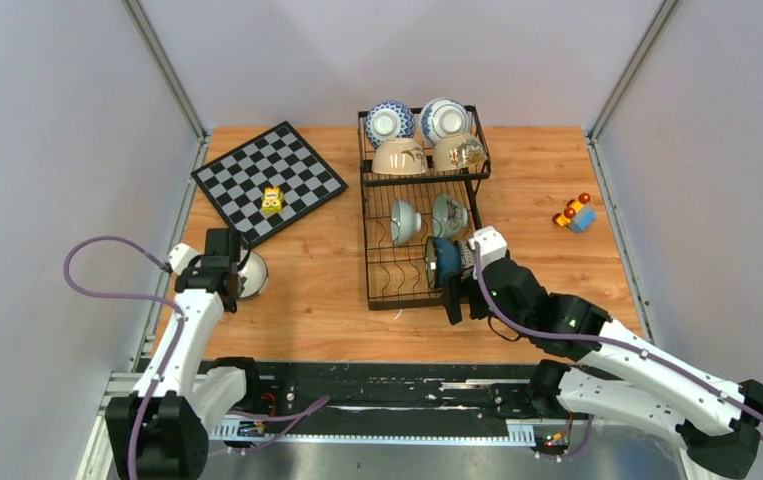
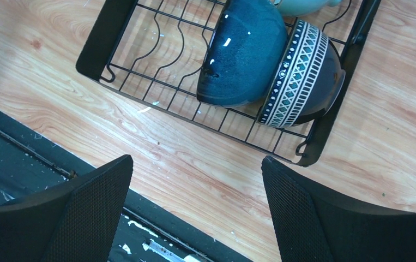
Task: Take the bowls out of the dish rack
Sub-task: Place the bowl at the center of the board.
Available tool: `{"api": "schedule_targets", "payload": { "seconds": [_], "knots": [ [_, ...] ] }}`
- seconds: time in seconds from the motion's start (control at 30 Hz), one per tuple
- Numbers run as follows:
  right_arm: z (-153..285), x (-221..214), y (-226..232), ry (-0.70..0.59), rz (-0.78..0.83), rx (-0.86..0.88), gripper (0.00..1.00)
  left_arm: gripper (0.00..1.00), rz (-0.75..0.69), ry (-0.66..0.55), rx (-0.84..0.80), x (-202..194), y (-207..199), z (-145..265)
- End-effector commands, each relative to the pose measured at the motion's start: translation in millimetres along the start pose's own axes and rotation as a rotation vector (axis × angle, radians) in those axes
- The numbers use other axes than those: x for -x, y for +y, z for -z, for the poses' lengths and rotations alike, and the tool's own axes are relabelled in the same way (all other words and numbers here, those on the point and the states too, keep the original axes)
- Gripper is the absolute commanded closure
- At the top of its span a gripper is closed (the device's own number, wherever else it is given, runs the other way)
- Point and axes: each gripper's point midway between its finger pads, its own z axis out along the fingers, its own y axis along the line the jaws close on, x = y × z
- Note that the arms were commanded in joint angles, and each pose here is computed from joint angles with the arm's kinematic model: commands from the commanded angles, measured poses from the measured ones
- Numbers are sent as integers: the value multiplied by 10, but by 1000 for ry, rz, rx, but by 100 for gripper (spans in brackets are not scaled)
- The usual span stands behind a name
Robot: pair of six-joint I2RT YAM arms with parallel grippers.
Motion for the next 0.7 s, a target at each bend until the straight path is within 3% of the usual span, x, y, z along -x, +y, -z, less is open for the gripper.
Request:
{"api": "schedule_targets", "payload": {
  "seconds": [0.0,0.67],
  "knots": [
    [24,-131,72,38,14,50,8,100,119,-63,-16,225,-186,-121],
    [18,-91,42,8,27,40,8,100,133,-12,104,365,-154,-749]
  ]
}}
